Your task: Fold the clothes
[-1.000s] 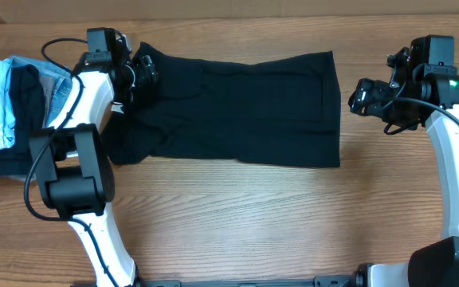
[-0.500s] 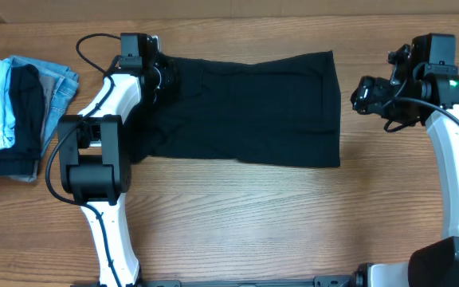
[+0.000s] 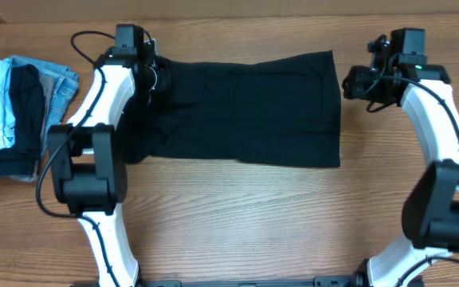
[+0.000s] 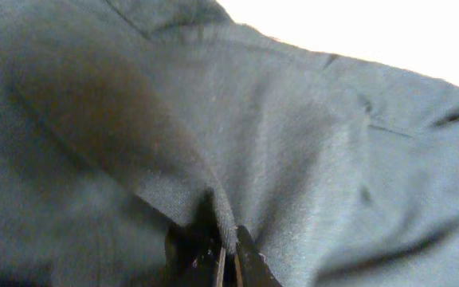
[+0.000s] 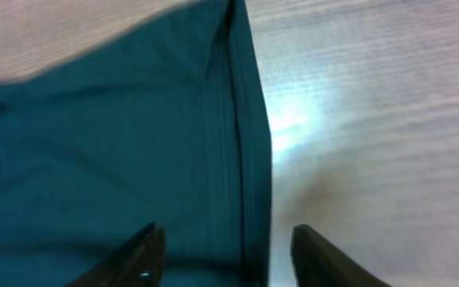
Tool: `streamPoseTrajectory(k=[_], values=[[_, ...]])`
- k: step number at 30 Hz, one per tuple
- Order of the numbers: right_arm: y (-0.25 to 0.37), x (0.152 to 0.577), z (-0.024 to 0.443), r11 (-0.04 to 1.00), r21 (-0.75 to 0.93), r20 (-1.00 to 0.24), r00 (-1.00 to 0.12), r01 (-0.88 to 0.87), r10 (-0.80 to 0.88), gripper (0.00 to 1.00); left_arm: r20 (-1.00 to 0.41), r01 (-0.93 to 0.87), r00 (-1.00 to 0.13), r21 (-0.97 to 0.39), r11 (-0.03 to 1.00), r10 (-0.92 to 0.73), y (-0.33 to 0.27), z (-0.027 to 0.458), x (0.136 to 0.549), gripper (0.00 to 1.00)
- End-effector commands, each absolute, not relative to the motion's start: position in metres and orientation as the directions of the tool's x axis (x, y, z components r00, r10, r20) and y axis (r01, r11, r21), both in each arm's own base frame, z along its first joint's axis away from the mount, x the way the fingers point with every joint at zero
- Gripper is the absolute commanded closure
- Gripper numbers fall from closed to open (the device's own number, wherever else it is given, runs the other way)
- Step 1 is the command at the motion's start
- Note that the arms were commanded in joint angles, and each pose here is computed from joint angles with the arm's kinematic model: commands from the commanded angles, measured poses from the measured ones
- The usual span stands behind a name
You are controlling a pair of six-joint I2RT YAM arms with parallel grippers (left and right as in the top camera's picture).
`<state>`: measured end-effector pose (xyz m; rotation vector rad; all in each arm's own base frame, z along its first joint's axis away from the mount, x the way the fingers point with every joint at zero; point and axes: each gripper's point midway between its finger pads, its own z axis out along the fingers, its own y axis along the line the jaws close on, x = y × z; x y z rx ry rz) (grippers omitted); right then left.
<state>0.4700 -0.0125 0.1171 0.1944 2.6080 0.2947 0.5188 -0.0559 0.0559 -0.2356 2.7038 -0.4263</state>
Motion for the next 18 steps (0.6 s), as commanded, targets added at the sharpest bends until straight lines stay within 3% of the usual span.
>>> streamPoseTrajectory(k=[1, 3, 4, 9, 18], values=[[-0.005, 0.503, 0.124, 0.962, 0.272, -0.576, -0.802, 0.000, 0.162, 0.31, -0.430, -0.079, -0.873, -0.339, 0.937, -0.229, -0.054, 0.109, 0.521, 0.96], [-0.002, 0.525, 0.127, 0.959, 0.276, -0.647, -0.750, -0.061, 0.138, 0.11, -0.410, -0.095, -0.880, -0.343, 0.934, -0.240, -0.054, 0.111, 0.515, 0.96], [-0.003, 0.541, 0.122, 0.961, 0.268, -0.686, -0.715, -0.075, 0.135, 0.09, -0.396, -0.099, -0.886, -0.345, 0.934, -0.240, -0.054, 0.110, 0.512, 0.96], [-0.010, 0.578, 0.053, 0.966, 0.248, -0.718, -0.683, -0.073, 0.133, 0.12, -0.369, -0.138, -0.887, -0.362, 0.922, -0.278, -0.055, 0.108, 0.509, 0.96], [-0.001, 0.603, 0.015, 0.966, 0.238, -0.753, -0.647, -0.105, 0.115, 0.13, -0.364, -0.140, -0.889, -0.361, 0.922, -0.278, -0.057, 0.108, 0.508, 0.96]])
